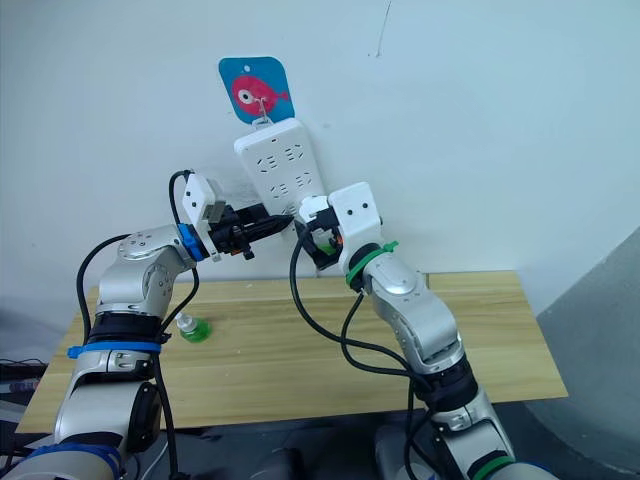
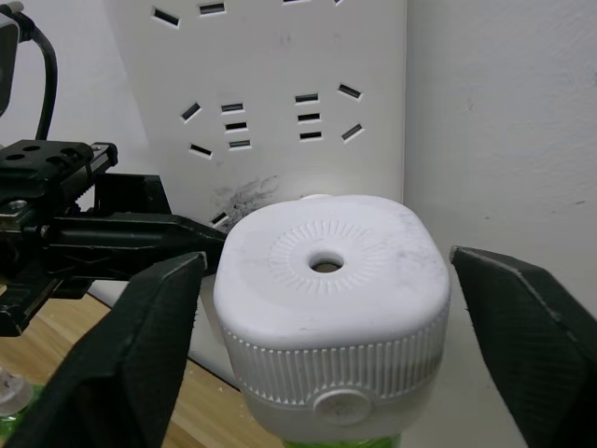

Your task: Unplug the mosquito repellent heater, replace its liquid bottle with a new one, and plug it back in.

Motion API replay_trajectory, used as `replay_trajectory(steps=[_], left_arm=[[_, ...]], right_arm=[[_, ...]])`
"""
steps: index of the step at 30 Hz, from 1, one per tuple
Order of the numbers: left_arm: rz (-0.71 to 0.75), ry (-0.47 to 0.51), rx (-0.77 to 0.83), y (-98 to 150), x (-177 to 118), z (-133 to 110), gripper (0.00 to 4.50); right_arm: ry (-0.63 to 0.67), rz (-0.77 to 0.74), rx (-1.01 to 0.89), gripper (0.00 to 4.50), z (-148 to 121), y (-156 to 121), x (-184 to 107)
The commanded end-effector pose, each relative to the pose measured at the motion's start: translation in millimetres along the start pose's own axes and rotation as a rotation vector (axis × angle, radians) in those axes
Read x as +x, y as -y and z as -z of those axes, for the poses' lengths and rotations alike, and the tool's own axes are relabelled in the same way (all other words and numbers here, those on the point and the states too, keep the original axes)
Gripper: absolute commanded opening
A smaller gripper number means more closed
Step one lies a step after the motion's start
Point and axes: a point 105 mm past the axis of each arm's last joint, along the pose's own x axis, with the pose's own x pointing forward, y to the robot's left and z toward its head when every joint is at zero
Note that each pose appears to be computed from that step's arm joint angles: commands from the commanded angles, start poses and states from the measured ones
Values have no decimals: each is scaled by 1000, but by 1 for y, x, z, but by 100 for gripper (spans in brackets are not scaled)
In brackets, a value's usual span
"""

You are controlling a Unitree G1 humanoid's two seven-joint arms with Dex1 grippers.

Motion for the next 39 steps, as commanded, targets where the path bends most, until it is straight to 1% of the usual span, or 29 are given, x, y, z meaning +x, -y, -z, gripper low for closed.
replay_trajectory(steps=[1, 2, 6, 10, 17, 23, 27, 29, 30, 34, 36, 37, 39], left_arm=[[-6, 32, 29, -2, -2, -12, 134], [-6, 32, 29, -2, -2, -12, 134], [-8, 33, 28, -2, -2, -12, 134], [-22, 36, 27, -3, -2, -12, 134], [-87, 21, 15, -13, -8, -5, 134], [-133, 17, 20, -18, -16, -3, 133], [-162, 34, 17, -21, -26, -5, 133], [-186, 20, 32, -24, -35, -3, 207], [-200, 16, 47, -26, -39, -3, 232], [-250, -19, 125, -27, -63, -1, 357], [-251, -22, 148, -23, -74, -2, 423], [-253, -30, 171, -20, -81, -2, 449], [-225, -50, 246, -6, -88, -3, 450]], right_arm=[[77, -13, -6, 315, -20, -3, 2], [76, -12, -6, 292, -20, -3, 3], [72, -13, -14, 294, -20, -3, 3], [83, -16, -18, 294, -25, -4, -3], [77, -38, -2, 294, -29, -7, -35], [79, -3, 21, 294, -35, 4, -49], [81, 8, 50, 294, -36, 12, -55], [80, 22, 63, 294, -35, 17, -57], [82, 29, 69, 294, -36, 19, -57], [94, 43, 97, 294, -38, 22, -59], [103, 47, 108, 294, -40, 24, -60], [115, 53, 120, 294, -42, 26, -61], [137, 71, 155, 294, -45, 34, -63]])
